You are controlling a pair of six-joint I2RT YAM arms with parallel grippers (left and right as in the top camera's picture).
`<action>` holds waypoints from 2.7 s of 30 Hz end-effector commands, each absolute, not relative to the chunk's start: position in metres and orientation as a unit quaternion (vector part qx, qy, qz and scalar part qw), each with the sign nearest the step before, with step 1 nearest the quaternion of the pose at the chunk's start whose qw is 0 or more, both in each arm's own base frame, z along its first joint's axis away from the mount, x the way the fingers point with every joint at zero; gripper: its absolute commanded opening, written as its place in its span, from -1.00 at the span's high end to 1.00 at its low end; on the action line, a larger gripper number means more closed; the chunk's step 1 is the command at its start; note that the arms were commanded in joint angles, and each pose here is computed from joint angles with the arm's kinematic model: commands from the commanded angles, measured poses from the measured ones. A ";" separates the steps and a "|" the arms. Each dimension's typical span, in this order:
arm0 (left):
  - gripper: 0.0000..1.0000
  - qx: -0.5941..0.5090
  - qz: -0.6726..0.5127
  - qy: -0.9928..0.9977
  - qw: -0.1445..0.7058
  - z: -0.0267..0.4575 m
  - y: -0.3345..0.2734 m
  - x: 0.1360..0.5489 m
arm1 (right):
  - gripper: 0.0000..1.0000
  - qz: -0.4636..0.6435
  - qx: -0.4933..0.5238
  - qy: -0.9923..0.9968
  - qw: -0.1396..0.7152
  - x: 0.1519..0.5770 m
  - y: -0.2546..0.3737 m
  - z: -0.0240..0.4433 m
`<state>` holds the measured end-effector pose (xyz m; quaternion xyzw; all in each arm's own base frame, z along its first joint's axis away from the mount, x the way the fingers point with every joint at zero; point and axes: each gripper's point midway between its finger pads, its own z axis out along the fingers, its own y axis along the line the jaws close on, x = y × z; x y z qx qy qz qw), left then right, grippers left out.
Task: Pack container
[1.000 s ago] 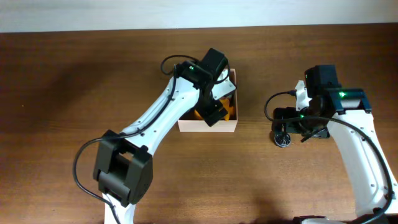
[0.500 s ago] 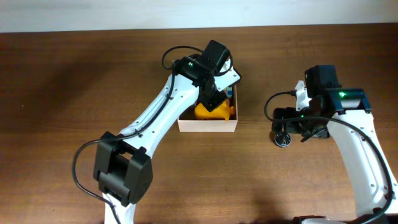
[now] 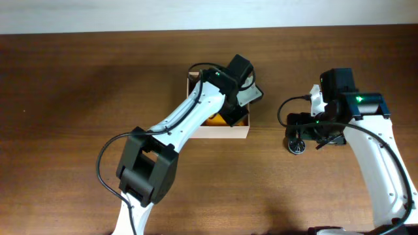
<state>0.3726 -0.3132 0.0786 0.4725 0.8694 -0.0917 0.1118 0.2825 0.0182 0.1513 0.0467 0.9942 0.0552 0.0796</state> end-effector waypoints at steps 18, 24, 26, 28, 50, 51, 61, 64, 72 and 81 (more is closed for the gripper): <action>-0.36 0.375 0.035 0.911 0.166 0.187 -0.269 0.402 | -0.97 0.052 0.065 0.991 0.102 0.293 0.015 0.158; -0.34 0.285 0.044 0.945 0.154 0.228 -0.205 0.406 | -0.97 0.055 0.078 0.988 0.123 0.303 0.015 0.160; -0.34 0.260 0.052 0.953 0.144 0.242 -0.174 0.403 | -0.97 0.055 0.078 0.986 0.135 0.309 0.014 0.162; -0.33 0.229 0.056 0.959 0.155 0.256 -0.145 0.406 | -0.97 0.057 0.094 0.983 0.148 0.315 0.011 0.164; -0.74 -0.021 -0.040 0.987 0.157 0.283 0.030 0.352 | -0.99 0.043 0.210 0.972 0.091 0.349 -0.046 0.090; -0.99 -0.026 -0.040 0.987 0.154 0.278 0.033 0.354 | -0.99 0.043 0.210 0.973 0.088 0.351 -0.047 0.086; -0.99 -0.045 -0.042 0.989 0.136 0.234 0.044 0.366 | -0.96 0.035 0.190 0.977 0.086 0.364 -0.051 0.062; -0.99 -0.046 -0.041 0.991 0.123 0.226 0.044 0.363 | -0.93 0.035 0.187 0.978 0.081 0.367 -0.051 0.053; -0.99 -0.046 -0.040 0.991 0.120 0.225 0.044 0.362 | -0.76 0.041 0.188 0.980 0.054 0.363 -0.048 0.035; -0.98 -0.046 -0.040 0.991 0.121 0.225 0.044 0.362 | -0.36 0.050 0.172 0.983 0.044 0.366 -0.034 0.024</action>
